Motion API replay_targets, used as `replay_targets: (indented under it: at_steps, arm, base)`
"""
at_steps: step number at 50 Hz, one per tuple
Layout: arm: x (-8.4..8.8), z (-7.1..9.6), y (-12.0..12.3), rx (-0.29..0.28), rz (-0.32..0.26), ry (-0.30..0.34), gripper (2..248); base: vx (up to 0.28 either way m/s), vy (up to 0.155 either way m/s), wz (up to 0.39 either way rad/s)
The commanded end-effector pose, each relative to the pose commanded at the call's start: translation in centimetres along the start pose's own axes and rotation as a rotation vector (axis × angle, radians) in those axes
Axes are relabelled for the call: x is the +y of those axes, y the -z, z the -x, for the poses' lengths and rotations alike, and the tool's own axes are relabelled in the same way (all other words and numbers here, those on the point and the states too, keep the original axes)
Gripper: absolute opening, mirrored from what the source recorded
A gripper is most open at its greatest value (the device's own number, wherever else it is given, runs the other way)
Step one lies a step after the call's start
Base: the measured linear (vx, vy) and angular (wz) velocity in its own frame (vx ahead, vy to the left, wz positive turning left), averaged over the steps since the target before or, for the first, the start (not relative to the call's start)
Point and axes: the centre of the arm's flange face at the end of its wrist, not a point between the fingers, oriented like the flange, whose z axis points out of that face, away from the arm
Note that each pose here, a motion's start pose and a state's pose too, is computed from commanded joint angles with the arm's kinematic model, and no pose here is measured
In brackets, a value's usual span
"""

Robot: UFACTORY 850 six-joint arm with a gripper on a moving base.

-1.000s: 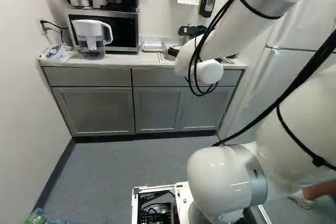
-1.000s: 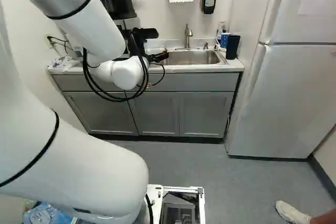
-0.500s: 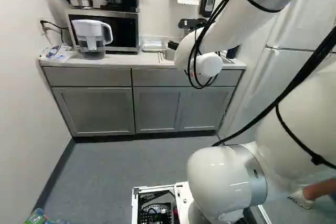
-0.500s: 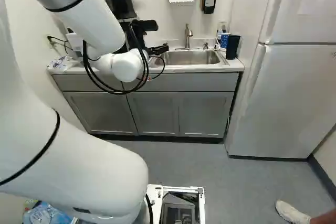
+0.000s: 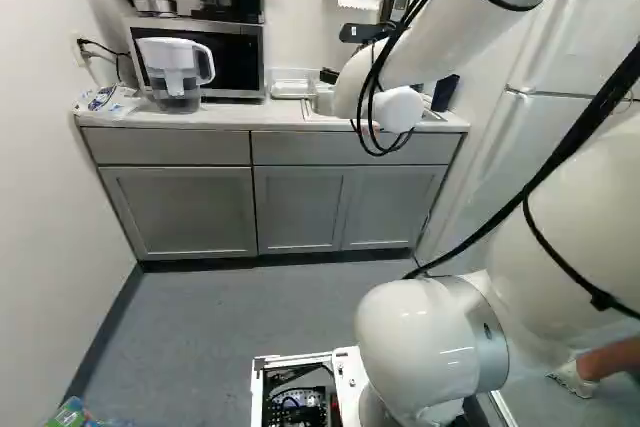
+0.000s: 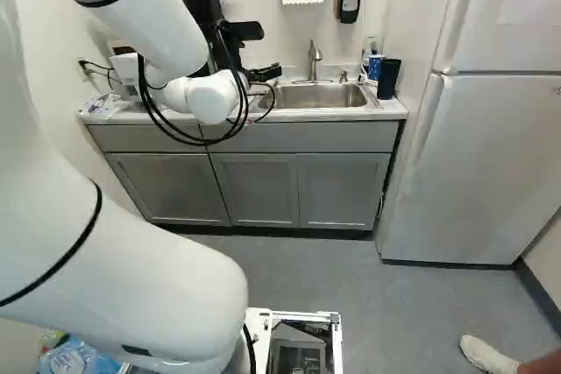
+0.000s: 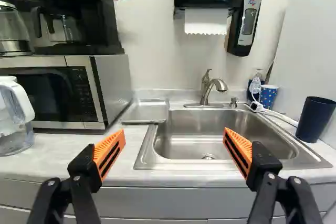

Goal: Rinse the cup and place it in the tray

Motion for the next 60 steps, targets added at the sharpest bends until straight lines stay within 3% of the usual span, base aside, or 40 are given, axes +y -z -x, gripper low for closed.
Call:
replay_targets:
  at_steps: [60]
  arm:
    - [0.0,-6.0,-3.5,0.058,0.0,0.0,247]
  base:
    - [0.0,0.0,0.0]
